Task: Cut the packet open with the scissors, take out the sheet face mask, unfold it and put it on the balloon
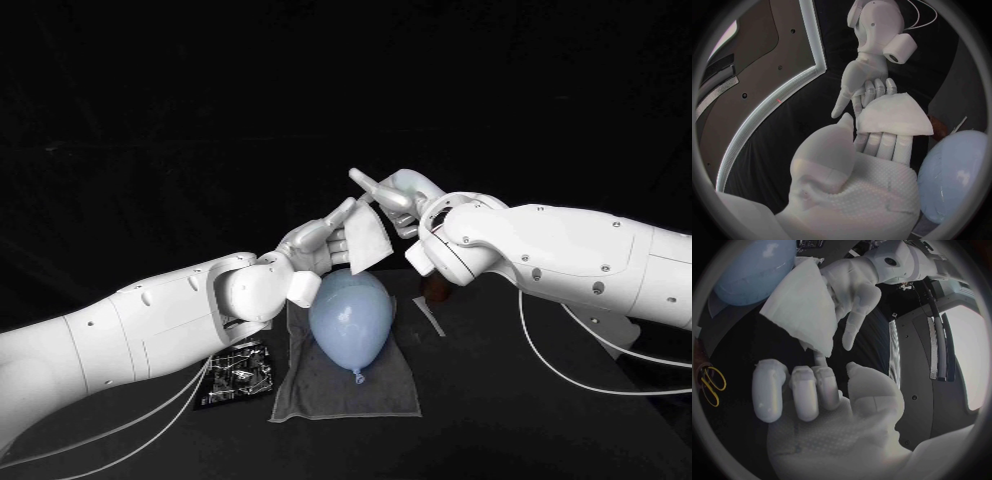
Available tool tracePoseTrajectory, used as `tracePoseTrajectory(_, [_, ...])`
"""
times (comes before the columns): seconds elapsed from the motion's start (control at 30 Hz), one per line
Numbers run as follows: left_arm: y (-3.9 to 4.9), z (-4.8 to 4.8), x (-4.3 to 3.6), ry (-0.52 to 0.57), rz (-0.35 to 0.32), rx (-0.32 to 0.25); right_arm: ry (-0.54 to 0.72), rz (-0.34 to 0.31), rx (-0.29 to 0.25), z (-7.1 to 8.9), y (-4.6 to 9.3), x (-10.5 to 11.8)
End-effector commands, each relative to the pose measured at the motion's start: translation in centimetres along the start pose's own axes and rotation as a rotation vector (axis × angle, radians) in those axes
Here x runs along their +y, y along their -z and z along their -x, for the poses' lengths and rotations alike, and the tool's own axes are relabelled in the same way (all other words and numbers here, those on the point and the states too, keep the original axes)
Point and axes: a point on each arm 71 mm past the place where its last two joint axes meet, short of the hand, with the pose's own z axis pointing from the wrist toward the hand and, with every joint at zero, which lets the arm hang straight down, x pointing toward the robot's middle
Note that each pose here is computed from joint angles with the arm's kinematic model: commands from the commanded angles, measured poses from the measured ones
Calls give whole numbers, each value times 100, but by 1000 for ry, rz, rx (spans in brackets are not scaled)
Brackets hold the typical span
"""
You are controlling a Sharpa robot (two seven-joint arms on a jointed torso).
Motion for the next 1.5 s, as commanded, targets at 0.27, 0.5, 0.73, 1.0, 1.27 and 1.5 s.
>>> tracePoseTrajectory(0.27, [0, -6, -21, 26, -15, 9, -20, 10, -28, 93, -31, -43])
tracePoseTrajectory(0.5, [5, 25, -37, 19, -32, -19, -30, 22, -52, 172, 16, -89])
tracePoseTrajectory(0.73, [14, 48, -49, 15, -41, -34, -114, 91, -170, 393, 159, -213])
tracePoseTrajectory(1.0, [34, 78, -63, 12, -44, -45, -220, 197, -187, 411, 403, -408])
tracePoseTrajectory(1.27, [47, 100, -70, 10, -46, -53, -262, 211, -91, 154, 518, -542])
tracePoseTrajectory(1.5, [51, 102, -71, 9, -45, -57, -254, 197, -31, -16, 498, -589])
